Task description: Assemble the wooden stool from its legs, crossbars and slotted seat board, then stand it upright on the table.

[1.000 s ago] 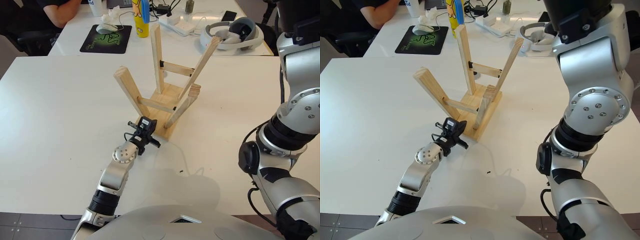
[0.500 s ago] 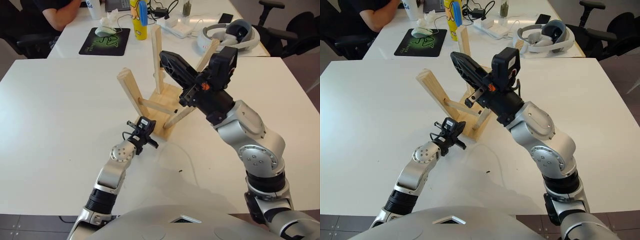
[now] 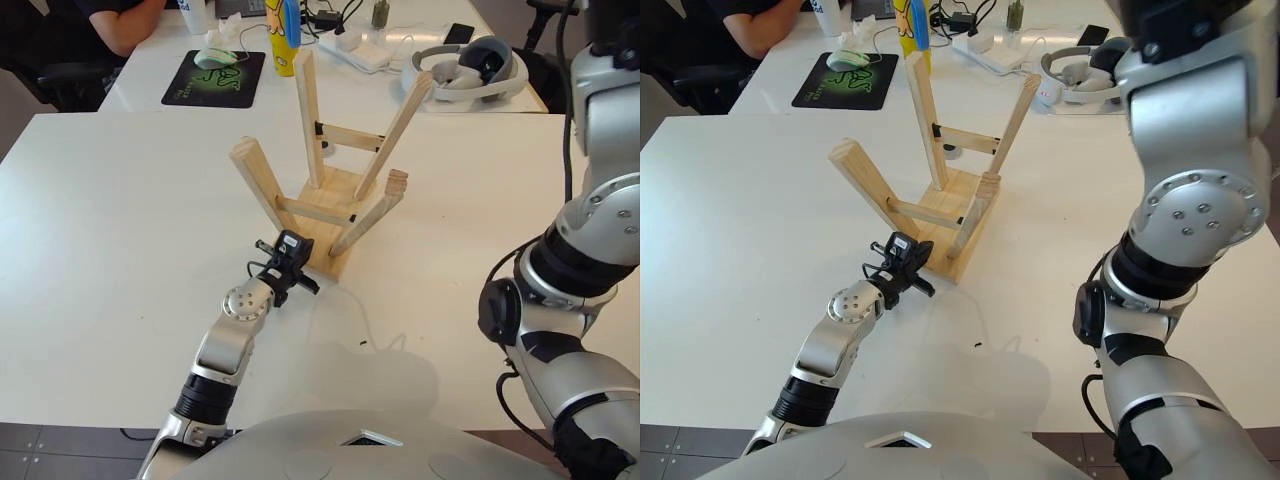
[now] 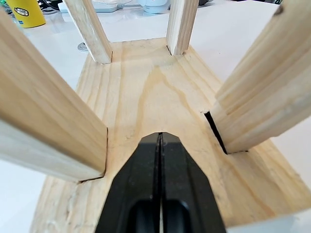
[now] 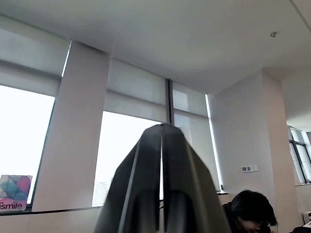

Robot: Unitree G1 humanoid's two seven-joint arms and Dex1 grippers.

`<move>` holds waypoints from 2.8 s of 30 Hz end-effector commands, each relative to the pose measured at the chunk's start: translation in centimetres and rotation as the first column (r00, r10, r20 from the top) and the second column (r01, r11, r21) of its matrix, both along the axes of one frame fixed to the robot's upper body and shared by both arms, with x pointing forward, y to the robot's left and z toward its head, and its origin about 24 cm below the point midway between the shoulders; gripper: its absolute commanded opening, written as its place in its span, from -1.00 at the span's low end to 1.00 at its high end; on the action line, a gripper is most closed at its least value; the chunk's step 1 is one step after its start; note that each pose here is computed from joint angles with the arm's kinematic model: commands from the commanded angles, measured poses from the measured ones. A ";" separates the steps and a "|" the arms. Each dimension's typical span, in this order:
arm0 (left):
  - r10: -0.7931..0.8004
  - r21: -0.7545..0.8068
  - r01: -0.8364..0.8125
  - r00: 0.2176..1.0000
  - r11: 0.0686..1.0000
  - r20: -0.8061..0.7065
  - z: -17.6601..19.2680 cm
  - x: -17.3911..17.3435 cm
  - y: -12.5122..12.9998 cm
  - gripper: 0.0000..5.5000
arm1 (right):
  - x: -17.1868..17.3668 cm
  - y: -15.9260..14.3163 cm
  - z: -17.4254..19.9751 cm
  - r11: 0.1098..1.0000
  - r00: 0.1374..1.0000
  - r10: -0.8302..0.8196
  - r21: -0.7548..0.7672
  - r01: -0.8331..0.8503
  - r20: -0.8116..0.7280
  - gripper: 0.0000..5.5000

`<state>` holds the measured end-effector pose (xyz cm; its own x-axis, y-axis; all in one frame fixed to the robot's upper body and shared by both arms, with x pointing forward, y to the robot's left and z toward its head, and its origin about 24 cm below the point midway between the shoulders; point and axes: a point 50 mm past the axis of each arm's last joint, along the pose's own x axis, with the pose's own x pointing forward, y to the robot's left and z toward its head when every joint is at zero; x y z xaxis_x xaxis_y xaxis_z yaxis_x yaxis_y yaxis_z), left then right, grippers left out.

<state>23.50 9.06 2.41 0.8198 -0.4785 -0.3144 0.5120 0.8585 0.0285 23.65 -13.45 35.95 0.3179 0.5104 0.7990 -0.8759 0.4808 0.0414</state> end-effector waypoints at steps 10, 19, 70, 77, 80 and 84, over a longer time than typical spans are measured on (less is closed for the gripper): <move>0.011 0.042 -0.006 0.992 0.999 -0.125 -2.3 -1.4 0.3 -1.00 | -1.7 5.3 -31.9 0.623 0.528 -0.371 -0.627 -0.468 -0.764 -1.00; -0.069 0.040 0.075 0.989 0.996 -0.132 -1.6 -1.6 0.1 -1.00 | -0.5 2.4 -29.4 0.741 0.584 -0.432 -0.639 -0.206 -0.688 -1.00; -0.276 0.313 0.391 0.894 0.865 -0.354 4.3 -1.3 7.8 -1.00 | -5.4 1.0 -29.7 0.657 0.599 -0.356 -0.648 -0.385 -0.717 -1.00; -0.097 0.410 0.190 0.967 0.892 -0.236 6.8 3.3 13.1 -1.00 | -5.4 4.2 -30.7 0.665 0.576 -0.243 -0.566 -0.487 -0.780 -1.00; -0.094 0.411 0.177 0.972 0.894 -0.215 6.9 3.9 13.2 -1.00 | -5.0 4.7 -31.0 0.662 0.577 -0.247 -0.570 -0.486 -0.779 -1.00; -0.038 0.376 0.058 0.997 0.925 -0.060 8.1 6.0 12.6 -1.00 | -1.8 6.0 -33.3 0.682 0.522 -0.383 -0.614 -0.397 -0.762 -1.00</move>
<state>28.18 21.96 9.33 0.7127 -0.3655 -0.5987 0.6129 0.7395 0.2782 20.30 -8.11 3.52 0.5165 0.7759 -0.3624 -0.6559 0.6305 0.4151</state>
